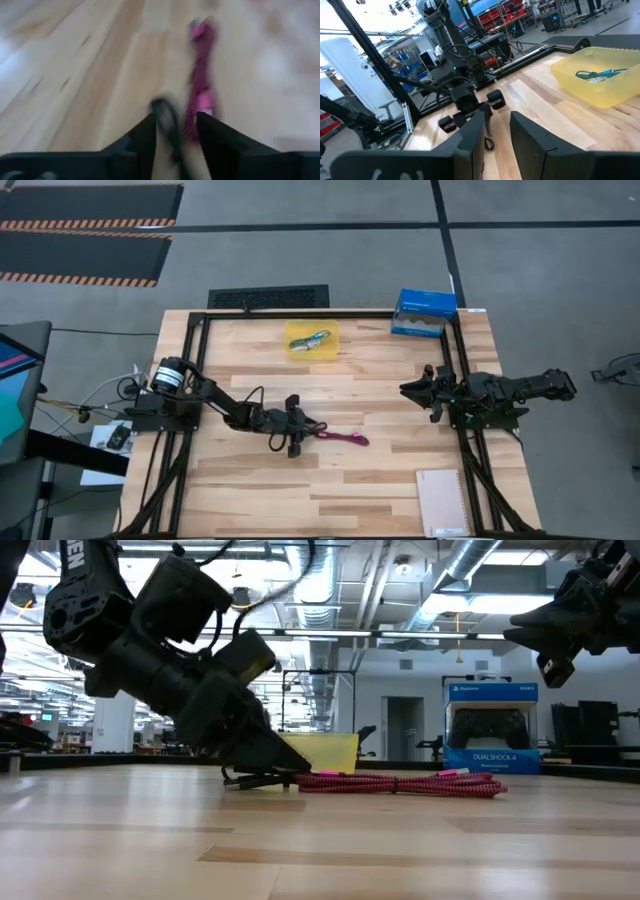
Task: Pick and place USB-C Cables
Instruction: Put the black charger cable into the yellow bin
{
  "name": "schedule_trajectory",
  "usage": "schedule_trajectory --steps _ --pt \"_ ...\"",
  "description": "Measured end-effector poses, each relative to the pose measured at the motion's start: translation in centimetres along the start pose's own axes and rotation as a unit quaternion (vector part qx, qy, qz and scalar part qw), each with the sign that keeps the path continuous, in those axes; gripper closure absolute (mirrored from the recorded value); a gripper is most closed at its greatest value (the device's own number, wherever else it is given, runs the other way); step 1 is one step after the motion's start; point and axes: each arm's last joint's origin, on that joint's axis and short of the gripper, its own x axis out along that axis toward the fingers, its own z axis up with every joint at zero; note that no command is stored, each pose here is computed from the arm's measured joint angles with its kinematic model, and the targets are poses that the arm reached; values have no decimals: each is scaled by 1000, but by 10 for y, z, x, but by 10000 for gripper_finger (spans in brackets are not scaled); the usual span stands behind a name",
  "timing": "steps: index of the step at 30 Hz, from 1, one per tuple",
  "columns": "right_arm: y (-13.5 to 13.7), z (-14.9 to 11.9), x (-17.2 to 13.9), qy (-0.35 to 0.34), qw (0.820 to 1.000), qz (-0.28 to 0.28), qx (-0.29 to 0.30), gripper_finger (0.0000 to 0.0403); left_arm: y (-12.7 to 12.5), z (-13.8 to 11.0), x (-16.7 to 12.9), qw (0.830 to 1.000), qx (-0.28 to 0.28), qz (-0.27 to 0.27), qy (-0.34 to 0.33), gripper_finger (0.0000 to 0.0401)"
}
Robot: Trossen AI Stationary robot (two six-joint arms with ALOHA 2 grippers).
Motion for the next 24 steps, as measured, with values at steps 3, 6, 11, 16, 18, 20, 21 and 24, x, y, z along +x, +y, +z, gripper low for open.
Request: schedule_trajectory --steps 3,6,11,16,18,20,21,24 --pt "0 0 0 0 1000 0 -2 284 2 -2 0 999 -12 32 15 234" --pt "0 0 0 0 1000 0 -4 284 2 -3 0 999 -9 37 19 220" --pt "0 0 0 0 1000 0 -4 284 5 -6 -1 997 16 68 31 217" --pt "0 0 0 0 1000 0 -3 284 11 -6 -1 992 15 121 26 217" --pt "0 0 0 0 1000 0 -2 284 11 -6 -1 992 8 125 25 217" --pt "0 0 0 0 1000 0 -2 284 11 -7 -1 992 2 126 24 217" --pt "0 0 0 0 1000 0 -3 284 11 -6 -1 992 -1 125 23 217" --pt "0 0 0 0 1000 0 -3 284 10 -4 -3 992 -2 125 22 217"
